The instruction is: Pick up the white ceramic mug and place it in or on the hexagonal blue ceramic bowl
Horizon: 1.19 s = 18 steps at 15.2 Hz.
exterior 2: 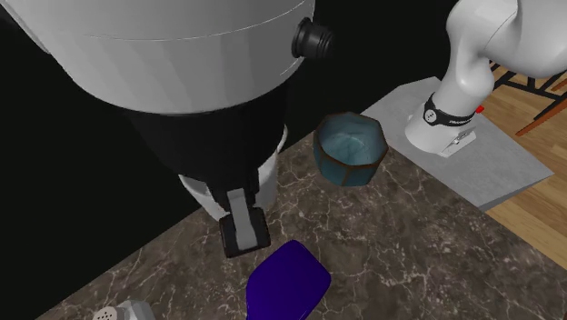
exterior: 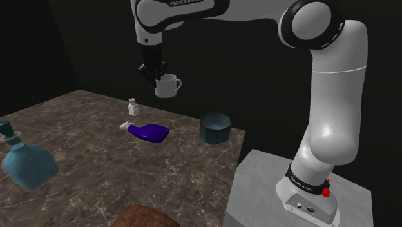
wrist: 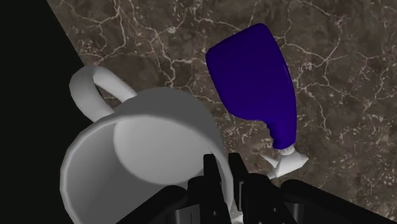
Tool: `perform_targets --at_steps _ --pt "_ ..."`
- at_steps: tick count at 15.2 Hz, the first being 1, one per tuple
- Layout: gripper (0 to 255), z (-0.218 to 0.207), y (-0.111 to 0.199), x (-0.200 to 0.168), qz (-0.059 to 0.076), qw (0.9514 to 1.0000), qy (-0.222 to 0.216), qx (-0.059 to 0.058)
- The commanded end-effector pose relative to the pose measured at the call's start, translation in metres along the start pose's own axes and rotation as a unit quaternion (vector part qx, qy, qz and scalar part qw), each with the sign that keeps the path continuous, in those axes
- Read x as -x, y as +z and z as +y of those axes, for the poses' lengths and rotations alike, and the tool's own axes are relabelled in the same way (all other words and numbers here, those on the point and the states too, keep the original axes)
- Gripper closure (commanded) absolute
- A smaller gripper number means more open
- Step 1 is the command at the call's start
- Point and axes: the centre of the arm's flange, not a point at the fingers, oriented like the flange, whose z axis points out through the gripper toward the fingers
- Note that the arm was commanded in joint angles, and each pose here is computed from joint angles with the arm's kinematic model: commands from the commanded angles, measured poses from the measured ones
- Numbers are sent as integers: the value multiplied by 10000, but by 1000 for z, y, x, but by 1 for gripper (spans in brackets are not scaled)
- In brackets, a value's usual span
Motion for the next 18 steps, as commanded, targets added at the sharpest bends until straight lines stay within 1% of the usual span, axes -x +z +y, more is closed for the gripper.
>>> perform_targets --at_steps 1,18 --pt "255 10 -3 28 -1 10000 3 3" --pt "255 92 -26 235 -1 10000 3 3"
